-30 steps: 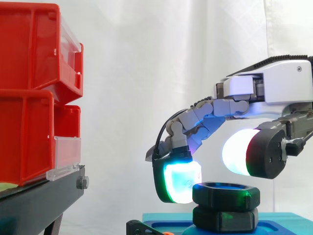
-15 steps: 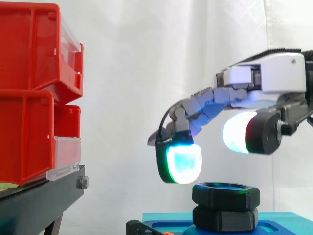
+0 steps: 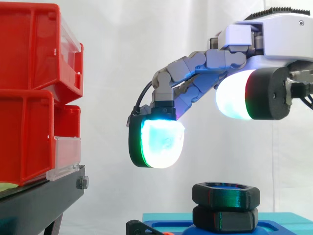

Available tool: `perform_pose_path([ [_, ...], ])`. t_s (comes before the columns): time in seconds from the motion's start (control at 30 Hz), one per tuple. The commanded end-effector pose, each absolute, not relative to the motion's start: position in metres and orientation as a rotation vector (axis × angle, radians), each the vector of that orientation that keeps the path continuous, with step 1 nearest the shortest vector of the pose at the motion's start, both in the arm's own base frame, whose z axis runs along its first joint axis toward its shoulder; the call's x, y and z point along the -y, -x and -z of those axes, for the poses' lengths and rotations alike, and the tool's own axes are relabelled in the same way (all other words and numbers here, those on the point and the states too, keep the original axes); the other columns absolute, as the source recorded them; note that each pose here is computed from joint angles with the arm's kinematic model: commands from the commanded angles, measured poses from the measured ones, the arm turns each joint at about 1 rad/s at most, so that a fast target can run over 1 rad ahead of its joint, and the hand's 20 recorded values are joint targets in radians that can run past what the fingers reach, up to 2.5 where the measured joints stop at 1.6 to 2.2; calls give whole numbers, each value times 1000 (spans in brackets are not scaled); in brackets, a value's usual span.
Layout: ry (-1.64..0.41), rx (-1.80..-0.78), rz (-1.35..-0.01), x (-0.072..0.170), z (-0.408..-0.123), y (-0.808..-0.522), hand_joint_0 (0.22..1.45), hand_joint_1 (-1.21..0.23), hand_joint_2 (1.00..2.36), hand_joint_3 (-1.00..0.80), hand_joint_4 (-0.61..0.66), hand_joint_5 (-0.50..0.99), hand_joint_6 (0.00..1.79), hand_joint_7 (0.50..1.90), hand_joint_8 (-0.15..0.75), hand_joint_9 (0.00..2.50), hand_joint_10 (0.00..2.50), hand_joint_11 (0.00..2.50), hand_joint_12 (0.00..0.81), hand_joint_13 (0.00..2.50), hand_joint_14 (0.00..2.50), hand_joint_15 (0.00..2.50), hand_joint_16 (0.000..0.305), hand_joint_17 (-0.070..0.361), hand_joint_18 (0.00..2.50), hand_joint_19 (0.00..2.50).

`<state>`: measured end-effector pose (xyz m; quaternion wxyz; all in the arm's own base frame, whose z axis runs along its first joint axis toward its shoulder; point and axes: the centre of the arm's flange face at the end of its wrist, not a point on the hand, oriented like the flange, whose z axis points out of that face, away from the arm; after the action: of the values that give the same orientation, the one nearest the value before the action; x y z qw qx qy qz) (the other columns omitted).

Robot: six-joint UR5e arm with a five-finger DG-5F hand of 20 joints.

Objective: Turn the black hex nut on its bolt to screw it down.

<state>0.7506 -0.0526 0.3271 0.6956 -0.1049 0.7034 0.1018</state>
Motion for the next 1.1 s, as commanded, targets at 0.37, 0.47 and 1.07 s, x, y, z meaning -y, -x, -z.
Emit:
perform_pose_path([
  [0.37,255,-1611,-236,38,-316,-748,529,-208,1000,-500,92,-40,504,1000,224,703,0,0,304,453,0,0,44,99,419,325],
  [0.47,268,-1618,-221,43,-315,-746,530,-209,1000,-500,86,-40,504,997,219,709,0,0,304,453,0,0,44,98,422,325],
  [1.07,279,-1650,-189,59,-307,-740,530,-213,1000,-500,76,-27,504,1085,217,704,0,0,303,454,0,0,44,98,421,325],
])
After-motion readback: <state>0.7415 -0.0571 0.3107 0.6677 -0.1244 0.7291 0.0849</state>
